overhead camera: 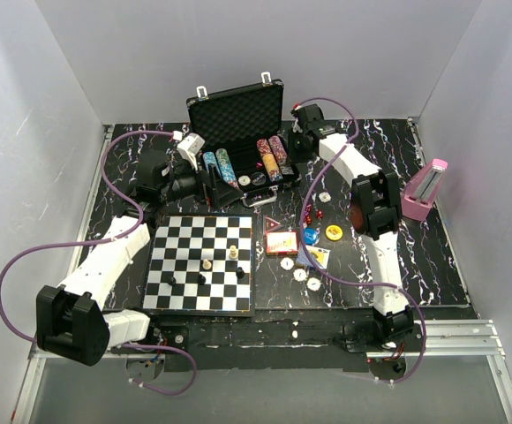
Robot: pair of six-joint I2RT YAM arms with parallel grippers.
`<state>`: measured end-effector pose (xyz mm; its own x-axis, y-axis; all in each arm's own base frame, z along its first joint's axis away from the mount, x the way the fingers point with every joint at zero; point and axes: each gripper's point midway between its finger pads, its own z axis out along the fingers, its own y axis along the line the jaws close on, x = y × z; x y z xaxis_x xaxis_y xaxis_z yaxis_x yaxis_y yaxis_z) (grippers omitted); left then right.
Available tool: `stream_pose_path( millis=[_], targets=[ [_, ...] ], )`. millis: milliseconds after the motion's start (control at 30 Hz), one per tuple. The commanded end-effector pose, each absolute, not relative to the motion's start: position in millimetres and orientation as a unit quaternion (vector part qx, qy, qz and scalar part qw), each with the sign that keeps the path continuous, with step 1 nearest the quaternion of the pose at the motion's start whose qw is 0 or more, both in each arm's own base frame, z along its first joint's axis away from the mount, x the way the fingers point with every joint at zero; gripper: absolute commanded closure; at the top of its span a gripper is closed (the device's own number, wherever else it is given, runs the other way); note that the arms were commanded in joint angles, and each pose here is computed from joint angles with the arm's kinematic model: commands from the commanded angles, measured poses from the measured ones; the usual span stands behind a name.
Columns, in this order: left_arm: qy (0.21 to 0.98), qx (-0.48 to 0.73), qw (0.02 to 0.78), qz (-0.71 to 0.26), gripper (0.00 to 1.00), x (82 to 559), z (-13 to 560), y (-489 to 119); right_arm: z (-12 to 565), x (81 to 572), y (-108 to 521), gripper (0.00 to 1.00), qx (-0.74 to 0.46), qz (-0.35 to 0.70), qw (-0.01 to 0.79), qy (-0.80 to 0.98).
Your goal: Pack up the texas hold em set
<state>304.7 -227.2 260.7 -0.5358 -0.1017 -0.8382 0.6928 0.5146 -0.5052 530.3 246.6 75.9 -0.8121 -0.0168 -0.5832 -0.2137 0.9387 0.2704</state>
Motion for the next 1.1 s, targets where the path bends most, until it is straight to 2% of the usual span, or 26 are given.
stream_pose_path(
  millis=[0, 433, 667, 900, 1067],
  targets=[
    [0.743, 0.204, 0.451, -0.45, 0.02, 306, 272, -228, 72, 545, 236, 0.81, -0.044, 0.15, 0.307, 0.939],
    [0.743, 0.203, 0.45, -0.452, 0.02, 307, 271, -228, 75, 542, 236, 0.79, -0.062, 0.155, 0.304, 0.938],
    [0.744, 0.203, 0.448, -0.453, 0.02, 307, 269, -228, 107, 534, 247, 0.64, -0.076, 0.189, 0.316, 0.927],
    [0.742, 0.204, 0.45, -0.453, 0.02, 307, 271, -229, 145, 519, 242, 0.44, -0.096, 0.196, 0.343, 0.913],
    [0.742, 0.205, 0.452, -0.451, 0.02, 306, 272, -228, 171, 505, 240, 0.39, -0.117, 0.209, 0.367, 0.899]
  ],
)
